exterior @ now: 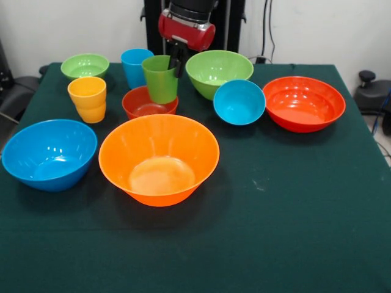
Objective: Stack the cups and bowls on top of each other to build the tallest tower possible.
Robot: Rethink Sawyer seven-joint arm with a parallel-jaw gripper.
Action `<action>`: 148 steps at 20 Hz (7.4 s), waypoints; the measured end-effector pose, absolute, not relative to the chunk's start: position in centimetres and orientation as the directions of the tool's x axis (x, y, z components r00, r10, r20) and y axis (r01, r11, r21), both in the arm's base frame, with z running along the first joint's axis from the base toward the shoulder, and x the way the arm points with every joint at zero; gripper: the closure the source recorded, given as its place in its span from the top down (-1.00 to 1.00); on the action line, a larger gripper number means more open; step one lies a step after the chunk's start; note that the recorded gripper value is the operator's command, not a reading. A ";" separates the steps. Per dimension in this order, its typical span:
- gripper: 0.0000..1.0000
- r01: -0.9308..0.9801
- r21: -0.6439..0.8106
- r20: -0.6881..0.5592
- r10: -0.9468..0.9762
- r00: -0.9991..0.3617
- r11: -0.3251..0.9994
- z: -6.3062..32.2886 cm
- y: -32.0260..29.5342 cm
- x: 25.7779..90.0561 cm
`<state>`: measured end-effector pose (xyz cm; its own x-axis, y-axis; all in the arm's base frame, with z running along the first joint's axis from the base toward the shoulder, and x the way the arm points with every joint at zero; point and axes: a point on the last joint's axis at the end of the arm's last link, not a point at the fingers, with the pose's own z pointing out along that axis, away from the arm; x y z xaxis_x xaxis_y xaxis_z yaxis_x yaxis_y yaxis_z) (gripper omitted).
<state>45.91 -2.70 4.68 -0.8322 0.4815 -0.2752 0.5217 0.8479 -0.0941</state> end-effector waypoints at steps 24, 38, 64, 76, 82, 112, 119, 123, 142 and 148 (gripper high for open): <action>-1.00 0.542 -0.105 -0.118 0.531 -0.839 0.834 1.2 -7.3 44.1; -1.00 0.527 -0.103 -0.135 0.513 -0.848 0.844 1.1 -7.1 45.1; -1.00 0.577 0.002 -0.114 0.573 -0.811 0.817 0.0 -8.2 48.0; -1.00 0.566 0.019 -0.083 0.565 -0.821 0.824 -0.1 -6.9 48.5; -1.00 0.561 0.025 -0.082 0.561 -0.823 0.827 -0.1 -6.5 48.7; -1.00 0.566 0.068 -0.107 0.570 -0.815 0.822 -0.5 -1.5 53.6; -1.00 0.585 0.085 -0.117 0.591 -0.798 0.807 -0.6 -0.4 55.5; -1.00 0.597 0.093 -0.121 0.604 -0.788 0.797 -0.8 0.1 56.4; -1.00 0.644 0.123 -0.125 0.656 -0.744 0.755 -1.0 1.2 59.2; -1.00 0.651 0.150 -0.138 0.668 -0.732 0.744 -0.9 3.4 61.5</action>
<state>61.51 3.42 -0.87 -0.7316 0.6676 -0.1380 0.6508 0.7442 0.1502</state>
